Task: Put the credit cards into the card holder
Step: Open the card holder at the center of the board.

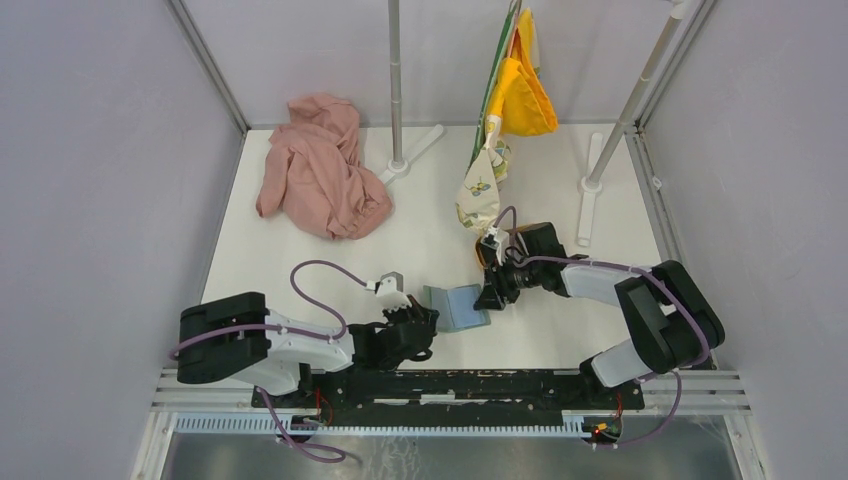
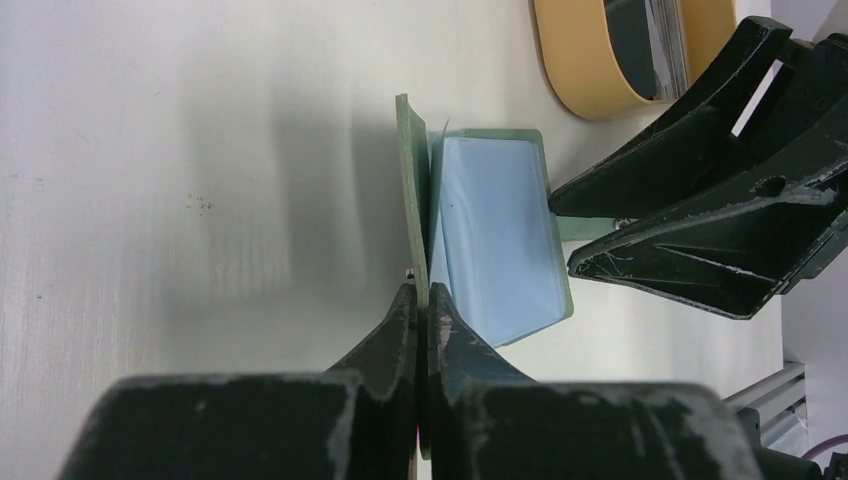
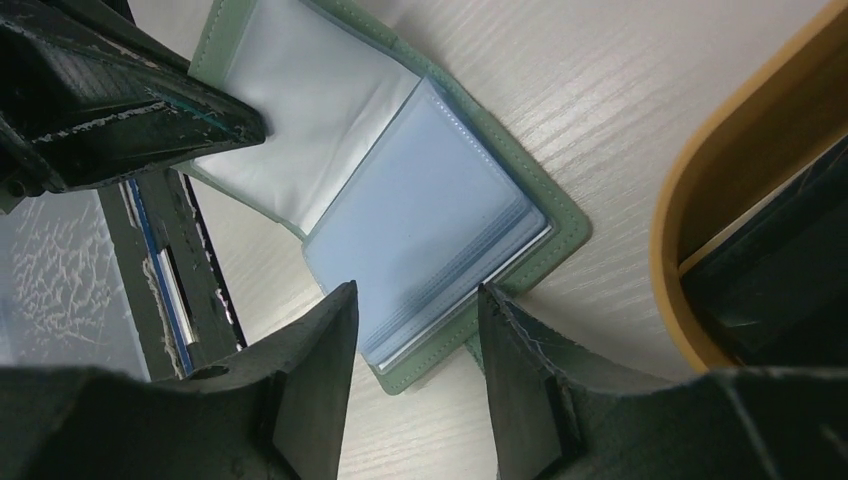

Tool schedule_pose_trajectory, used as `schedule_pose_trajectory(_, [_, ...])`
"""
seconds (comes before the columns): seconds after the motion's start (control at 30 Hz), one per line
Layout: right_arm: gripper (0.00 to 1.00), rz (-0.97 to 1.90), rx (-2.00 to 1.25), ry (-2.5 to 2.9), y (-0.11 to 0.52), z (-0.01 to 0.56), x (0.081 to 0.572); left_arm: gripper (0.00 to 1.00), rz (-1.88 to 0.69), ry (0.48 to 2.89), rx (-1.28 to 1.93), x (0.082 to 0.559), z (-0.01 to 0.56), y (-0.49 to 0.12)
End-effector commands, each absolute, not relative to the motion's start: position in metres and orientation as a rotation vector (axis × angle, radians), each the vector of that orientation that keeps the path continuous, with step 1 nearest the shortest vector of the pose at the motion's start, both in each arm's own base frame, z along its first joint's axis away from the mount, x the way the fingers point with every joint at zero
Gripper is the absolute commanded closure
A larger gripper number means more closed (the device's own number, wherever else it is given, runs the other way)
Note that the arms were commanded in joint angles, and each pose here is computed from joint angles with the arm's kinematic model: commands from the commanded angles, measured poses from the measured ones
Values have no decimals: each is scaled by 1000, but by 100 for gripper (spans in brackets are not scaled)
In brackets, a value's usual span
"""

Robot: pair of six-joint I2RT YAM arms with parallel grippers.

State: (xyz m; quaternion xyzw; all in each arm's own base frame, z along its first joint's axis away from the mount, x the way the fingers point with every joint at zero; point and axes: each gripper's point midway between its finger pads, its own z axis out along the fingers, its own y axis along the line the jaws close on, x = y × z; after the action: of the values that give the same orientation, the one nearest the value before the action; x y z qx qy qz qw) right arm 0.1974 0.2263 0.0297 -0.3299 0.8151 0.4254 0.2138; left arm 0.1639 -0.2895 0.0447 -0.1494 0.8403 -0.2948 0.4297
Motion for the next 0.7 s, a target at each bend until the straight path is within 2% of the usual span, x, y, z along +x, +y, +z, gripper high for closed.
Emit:
schedule_pose_trajectory(0.0, [47, 1179, -860, 2304, 229, 30, 205, 98, -787, 2045, -433, 170, 60, -301])
schedule_pose_trajectory(0.4, [57, 1425, -930, 2181, 246, 58, 186, 98, -832, 2048, -415, 167, 61, -308])
schedule_pose_trajectory(0.67, [51, 1509, -990, 2096, 252, 68, 179, 98, -864, 2037, -423, 166, 62, -309])
